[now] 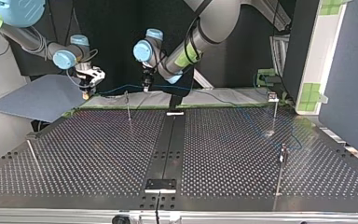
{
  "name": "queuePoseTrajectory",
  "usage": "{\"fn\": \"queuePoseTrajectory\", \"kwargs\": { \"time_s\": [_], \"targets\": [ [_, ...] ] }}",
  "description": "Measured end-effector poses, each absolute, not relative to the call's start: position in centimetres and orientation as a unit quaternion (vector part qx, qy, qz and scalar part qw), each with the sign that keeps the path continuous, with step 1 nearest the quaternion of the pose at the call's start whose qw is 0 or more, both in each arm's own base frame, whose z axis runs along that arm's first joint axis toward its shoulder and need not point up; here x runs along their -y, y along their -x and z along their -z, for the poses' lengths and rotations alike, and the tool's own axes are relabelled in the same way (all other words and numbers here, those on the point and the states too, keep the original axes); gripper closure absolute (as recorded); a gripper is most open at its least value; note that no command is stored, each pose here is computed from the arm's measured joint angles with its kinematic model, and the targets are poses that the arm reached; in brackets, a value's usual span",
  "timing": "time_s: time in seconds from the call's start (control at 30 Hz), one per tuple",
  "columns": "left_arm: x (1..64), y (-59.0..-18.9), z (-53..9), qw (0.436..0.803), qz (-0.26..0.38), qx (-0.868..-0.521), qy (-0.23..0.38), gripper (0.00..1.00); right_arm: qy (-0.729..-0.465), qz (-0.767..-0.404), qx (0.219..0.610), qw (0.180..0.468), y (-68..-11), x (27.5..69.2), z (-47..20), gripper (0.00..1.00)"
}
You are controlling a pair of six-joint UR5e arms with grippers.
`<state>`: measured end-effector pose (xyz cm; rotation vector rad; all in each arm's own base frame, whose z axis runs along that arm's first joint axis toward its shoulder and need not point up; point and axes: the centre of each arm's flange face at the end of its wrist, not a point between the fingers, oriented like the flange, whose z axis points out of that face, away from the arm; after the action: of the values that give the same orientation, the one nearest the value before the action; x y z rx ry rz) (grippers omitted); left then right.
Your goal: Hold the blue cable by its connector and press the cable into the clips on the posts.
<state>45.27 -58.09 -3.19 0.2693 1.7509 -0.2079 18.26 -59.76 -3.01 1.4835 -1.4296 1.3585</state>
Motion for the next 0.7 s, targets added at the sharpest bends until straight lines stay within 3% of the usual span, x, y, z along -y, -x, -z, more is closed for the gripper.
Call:
{"fn": "queuePoseTrajectory", "kwargs": {
  "time_s": [0.7],
  "targets": [
    [57.5, -47.3, 3.0, 0.630, 0.101, -0.761, -0.118, 1.00, -0.565, -0.511, 0.549, 0.343, -16.2, 61.9, 2.0, 1.00]
  ]
}}
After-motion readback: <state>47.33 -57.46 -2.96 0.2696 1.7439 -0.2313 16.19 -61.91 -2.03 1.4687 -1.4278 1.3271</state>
